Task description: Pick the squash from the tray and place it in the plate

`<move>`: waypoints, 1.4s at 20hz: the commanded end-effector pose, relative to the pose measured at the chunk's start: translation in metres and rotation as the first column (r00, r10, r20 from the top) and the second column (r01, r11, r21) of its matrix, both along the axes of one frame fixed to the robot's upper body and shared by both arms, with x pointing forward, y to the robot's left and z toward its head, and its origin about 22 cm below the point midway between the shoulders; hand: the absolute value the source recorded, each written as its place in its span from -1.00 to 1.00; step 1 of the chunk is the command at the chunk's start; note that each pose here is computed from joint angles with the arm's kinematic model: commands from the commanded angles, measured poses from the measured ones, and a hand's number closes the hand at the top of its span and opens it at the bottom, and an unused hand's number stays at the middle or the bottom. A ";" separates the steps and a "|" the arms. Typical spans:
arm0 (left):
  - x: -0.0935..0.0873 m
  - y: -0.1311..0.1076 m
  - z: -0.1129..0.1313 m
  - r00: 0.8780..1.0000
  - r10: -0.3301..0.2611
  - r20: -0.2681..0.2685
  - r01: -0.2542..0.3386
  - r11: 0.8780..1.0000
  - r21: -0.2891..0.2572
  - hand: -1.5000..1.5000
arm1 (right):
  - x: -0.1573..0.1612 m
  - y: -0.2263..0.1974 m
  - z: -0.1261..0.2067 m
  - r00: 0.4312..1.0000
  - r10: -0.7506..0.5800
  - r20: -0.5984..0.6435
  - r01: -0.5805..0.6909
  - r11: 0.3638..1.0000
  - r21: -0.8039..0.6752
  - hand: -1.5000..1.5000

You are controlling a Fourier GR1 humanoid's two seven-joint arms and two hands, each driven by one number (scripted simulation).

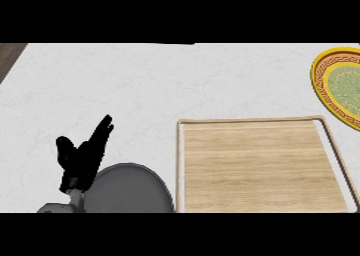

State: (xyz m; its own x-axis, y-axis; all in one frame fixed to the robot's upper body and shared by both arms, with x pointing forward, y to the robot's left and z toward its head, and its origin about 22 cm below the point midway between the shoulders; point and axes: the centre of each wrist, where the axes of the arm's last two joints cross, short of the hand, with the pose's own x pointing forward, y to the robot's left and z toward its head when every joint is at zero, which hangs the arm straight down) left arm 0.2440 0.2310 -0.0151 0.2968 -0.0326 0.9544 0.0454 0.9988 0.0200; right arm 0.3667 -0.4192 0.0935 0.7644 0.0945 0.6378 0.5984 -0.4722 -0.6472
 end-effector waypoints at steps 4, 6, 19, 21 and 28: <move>-0.006 -0.004 -0.010 1.000 -0.014 -0.027 0.014 1.000 -0.019 0.00 | -0.003 -0.014 -0.043 0.997 -0.043 0.063 0.021 0.947 0.319 -1.00; 0.000 -0.010 -0.012 0.998 -0.008 -0.056 0.007 1.000 -0.023 0.00 | 0.002 -0.019 -0.034 0.993 -0.020 0.114 -0.016 0.952 0.305 -1.00; -0.005 0.007 -0.017 0.997 0.018 -0.069 -0.019 1.000 -0.015 0.00 | 0.010 0.005 -0.037 0.893 0.049 0.448 -0.055 0.998 0.000 -1.00; -0.002 -0.005 -0.007 0.997 0.024 -0.076 -0.027 0.999 -0.032 0.00 | 0.010 0.002 -0.029 0.874 0.045 0.484 -0.067 0.997 0.029 -1.00; -0.010 0.018 -0.010 0.994 0.065 -0.086 -0.067 0.998 -0.014 0.00 | -0.011 0.068 -0.060 0.802 0.247 0.543 -0.317 0.948 0.038 -1.00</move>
State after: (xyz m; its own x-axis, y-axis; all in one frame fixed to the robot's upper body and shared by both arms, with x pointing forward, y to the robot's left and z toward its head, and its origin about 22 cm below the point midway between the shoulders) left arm 0.2370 0.2426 -0.0212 0.3318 -0.0101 0.9433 -0.0076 0.9999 0.0134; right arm 0.3692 -0.3855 0.0516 0.3141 0.1294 0.9405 0.9247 -0.2663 -0.2722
